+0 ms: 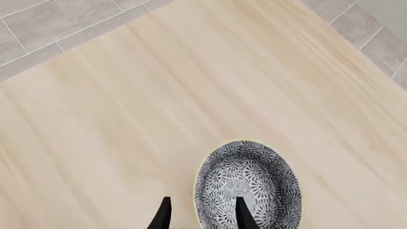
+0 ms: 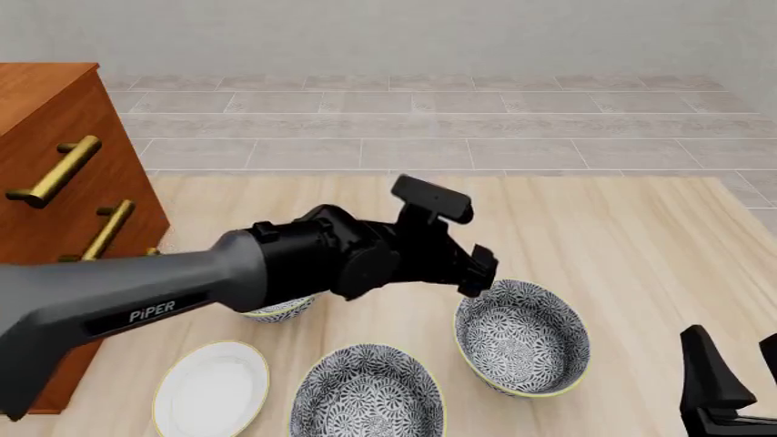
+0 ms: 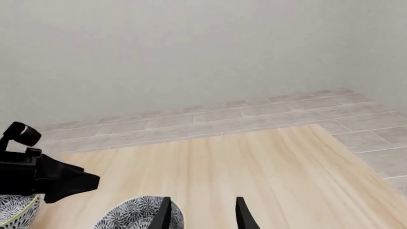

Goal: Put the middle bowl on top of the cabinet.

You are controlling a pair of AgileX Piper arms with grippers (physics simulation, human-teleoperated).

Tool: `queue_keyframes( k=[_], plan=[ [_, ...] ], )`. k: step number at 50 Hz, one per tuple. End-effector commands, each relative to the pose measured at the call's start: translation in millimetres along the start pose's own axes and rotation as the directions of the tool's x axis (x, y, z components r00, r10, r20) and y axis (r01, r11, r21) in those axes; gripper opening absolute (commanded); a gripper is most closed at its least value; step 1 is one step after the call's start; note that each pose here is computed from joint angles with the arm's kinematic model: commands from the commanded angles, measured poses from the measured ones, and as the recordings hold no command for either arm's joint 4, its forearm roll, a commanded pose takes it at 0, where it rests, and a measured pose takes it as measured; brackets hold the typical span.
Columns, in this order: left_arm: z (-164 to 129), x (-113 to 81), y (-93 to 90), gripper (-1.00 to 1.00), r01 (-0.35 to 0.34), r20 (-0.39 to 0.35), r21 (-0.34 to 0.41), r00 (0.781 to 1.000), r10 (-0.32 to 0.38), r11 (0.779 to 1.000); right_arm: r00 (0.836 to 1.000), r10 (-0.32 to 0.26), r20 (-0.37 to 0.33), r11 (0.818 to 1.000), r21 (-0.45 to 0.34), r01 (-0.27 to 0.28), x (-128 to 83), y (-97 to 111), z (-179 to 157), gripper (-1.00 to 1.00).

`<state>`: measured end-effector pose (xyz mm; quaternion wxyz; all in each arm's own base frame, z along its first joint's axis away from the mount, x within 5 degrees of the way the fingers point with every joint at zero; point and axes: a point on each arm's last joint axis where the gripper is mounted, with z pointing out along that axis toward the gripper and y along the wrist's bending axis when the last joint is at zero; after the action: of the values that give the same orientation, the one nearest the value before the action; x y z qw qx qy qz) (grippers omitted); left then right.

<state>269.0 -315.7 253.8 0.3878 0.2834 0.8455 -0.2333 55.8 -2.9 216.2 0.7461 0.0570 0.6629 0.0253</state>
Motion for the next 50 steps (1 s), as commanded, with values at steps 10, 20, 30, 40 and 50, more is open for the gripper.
queue_keyframes(
  k=[10,20,30,40,50],
  plan=[
    [22.7,20.0,7.9,1.0,0.091,-0.062,-0.026,0.994,-0.093,0.995,1.0,0.008,-0.001,1.0,0.001,-0.008,0.5,-0.1,0.0,1.0],
    [31.3,29.0,-5.0,1.0,0.131,-0.09,-0.012,0.987,-0.132,0.991,1.0,0.01,-0.002,1.0,0.0,-0.01,0.7,-0.1,0.0,1.0],
    [37.2,37.2,-6.0,1.0,0.141,-0.105,-0.014,0.984,-0.142,0.99,1.0,0.008,-0.004,1.0,-0.005,-0.009,0.8,0.2,0.0,1.0],
    [39.0,42.4,6.8,1.0,0.151,-0.105,-0.036,0.982,-0.154,0.988,1.0,0.007,-0.006,1.0,-0.007,-0.007,1.0,0.3,0.0,1.0],
    [43.1,48.0,7.1,1.0,0.162,-0.113,-0.039,0.98,-0.166,0.986,1.0,0.006,-0.006,1.0,-0.006,-0.006,-0.3,0.4,0.0,1.0]
  ],
)
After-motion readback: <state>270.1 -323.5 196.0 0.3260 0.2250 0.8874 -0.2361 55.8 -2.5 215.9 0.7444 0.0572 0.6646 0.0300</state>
